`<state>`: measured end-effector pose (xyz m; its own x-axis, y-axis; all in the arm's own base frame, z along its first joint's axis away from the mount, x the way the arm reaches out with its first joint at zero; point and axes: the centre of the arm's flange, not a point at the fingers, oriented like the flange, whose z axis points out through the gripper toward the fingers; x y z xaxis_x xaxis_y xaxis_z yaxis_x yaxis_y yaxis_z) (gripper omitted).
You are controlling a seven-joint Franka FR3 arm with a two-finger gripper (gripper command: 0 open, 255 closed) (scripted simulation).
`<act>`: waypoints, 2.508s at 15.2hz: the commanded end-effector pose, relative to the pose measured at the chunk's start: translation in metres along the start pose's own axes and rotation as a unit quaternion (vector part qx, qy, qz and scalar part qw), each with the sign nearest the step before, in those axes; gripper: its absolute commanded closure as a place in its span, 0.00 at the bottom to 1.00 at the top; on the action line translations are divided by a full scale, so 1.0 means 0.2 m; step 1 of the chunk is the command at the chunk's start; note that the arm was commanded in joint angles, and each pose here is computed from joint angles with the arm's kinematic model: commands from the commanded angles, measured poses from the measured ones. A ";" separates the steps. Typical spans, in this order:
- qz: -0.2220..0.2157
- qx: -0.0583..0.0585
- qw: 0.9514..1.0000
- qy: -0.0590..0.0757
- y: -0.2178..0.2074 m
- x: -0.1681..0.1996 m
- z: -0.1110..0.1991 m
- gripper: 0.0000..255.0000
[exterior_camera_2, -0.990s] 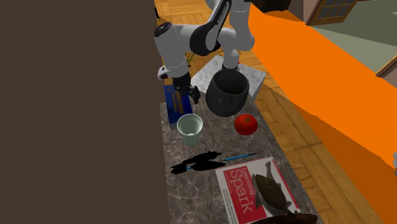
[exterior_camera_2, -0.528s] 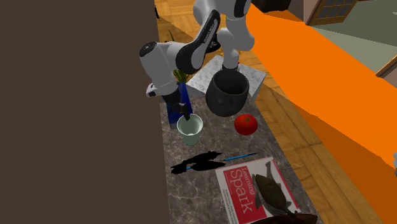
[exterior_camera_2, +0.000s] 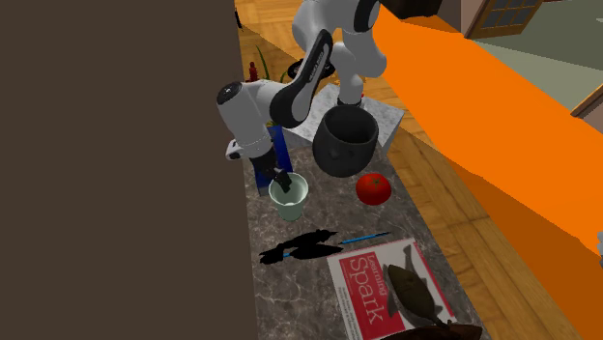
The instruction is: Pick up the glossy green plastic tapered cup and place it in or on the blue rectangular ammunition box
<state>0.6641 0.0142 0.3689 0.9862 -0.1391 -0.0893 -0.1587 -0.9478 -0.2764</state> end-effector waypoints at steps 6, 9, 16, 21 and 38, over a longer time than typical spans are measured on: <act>0.000 0.000 1.000 0.000 0.00 0.00 0.02 0.00; 0.000 0.000 1.000 0.000 0.00 0.00 0.02 1.00; 0.000 0.000 1.000 0.000 0.00 0.00 0.02 1.00; 0.000 0.000 1.000 0.000 -0.03 -0.01 -0.08 1.00; 0.000 0.000 1.000 0.000 -0.16 -0.05 -0.51 1.00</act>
<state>0.6641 0.0158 0.4705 0.9863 -0.1391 -0.0890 -0.1586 -0.9479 -0.2763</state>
